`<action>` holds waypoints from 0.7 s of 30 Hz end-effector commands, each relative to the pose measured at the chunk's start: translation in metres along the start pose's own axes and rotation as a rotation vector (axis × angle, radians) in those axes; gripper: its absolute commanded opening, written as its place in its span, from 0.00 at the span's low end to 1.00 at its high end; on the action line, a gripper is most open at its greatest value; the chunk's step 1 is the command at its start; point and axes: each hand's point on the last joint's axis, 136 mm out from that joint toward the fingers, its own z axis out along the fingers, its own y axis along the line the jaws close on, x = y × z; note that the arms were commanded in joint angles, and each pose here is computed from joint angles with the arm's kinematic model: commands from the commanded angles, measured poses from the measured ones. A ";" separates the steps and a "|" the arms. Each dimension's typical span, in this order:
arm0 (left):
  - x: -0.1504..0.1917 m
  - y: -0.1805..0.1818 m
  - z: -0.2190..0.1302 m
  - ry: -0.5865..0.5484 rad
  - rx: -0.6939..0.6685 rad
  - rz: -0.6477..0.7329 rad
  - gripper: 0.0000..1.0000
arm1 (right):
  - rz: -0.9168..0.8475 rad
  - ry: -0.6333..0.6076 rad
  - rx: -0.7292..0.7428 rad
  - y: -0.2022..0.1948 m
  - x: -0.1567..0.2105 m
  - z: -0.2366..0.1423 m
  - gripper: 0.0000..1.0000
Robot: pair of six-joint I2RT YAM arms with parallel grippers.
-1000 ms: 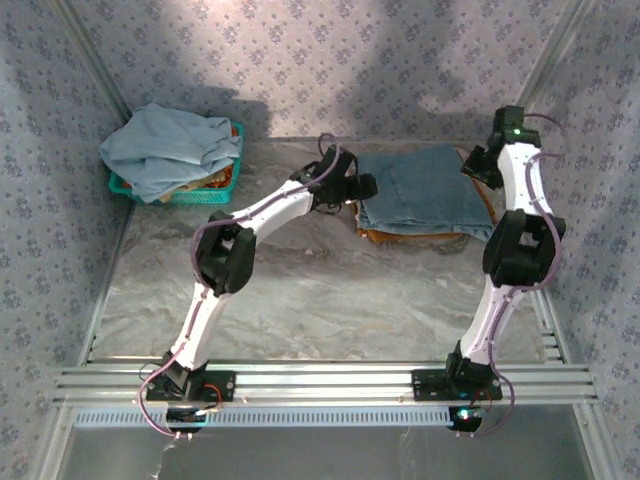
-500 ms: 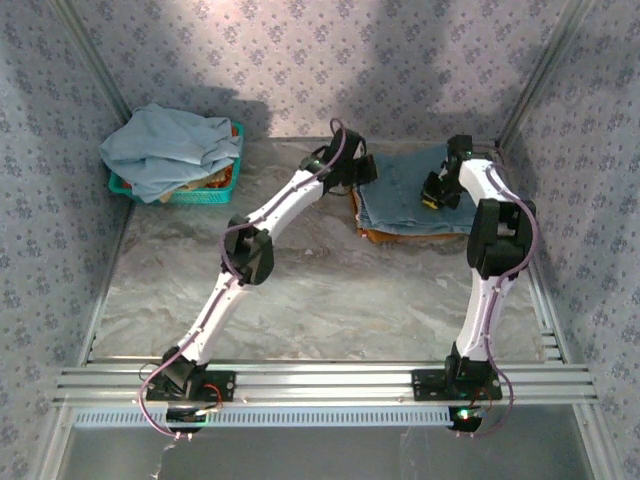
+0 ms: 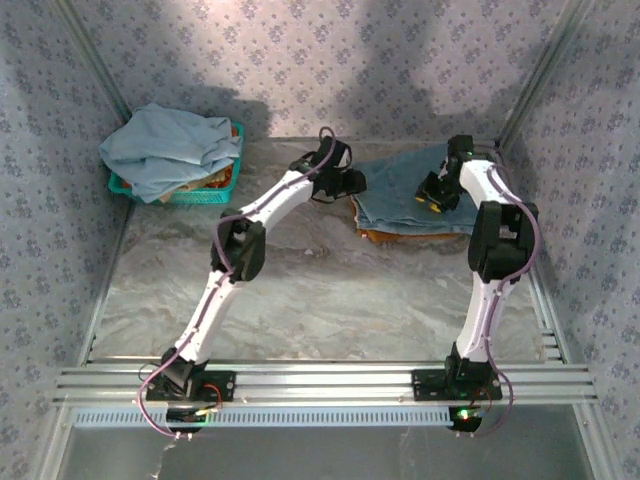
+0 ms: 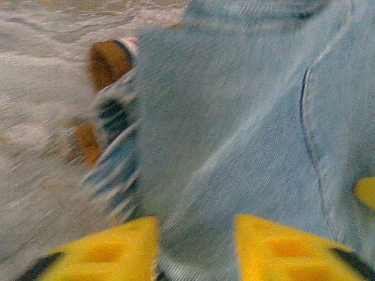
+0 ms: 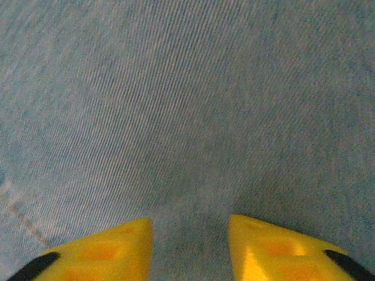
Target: Fold and stack the trousers
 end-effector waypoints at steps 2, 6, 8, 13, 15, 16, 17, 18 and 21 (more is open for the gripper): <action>-0.008 0.000 -0.114 -0.112 -0.067 0.120 0.76 | -0.098 -0.051 0.070 0.023 0.032 -0.051 0.55; 0.028 0.032 -0.192 -0.229 -0.125 0.095 0.89 | -0.153 -0.039 0.114 0.040 0.078 -0.052 0.60; 0.057 0.057 -0.217 -0.262 -0.167 0.055 0.92 | -0.188 -0.017 0.130 0.050 0.104 -0.044 0.61; 0.139 0.120 -0.250 -0.265 -0.247 -0.054 0.94 | -0.250 0.023 0.159 0.072 0.152 -0.017 0.62; 0.165 0.138 -0.261 -0.257 -0.268 -0.086 0.94 | -0.245 0.033 0.188 0.075 0.157 -0.003 0.62; 0.174 0.144 -0.265 -0.256 -0.274 -0.094 0.96 | -0.239 0.036 0.195 0.075 0.157 0.004 0.62; 0.182 0.149 -0.270 -0.259 -0.279 -0.101 0.97 | -0.227 0.038 0.214 0.073 0.155 0.012 0.61; 0.187 0.153 -0.276 -0.267 -0.280 -0.104 0.98 | -0.206 0.032 0.246 0.070 0.150 0.019 0.61; 0.196 0.159 -0.286 -0.284 -0.277 -0.108 1.00 | -0.154 0.027 0.348 0.052 0.138 0.036 0.60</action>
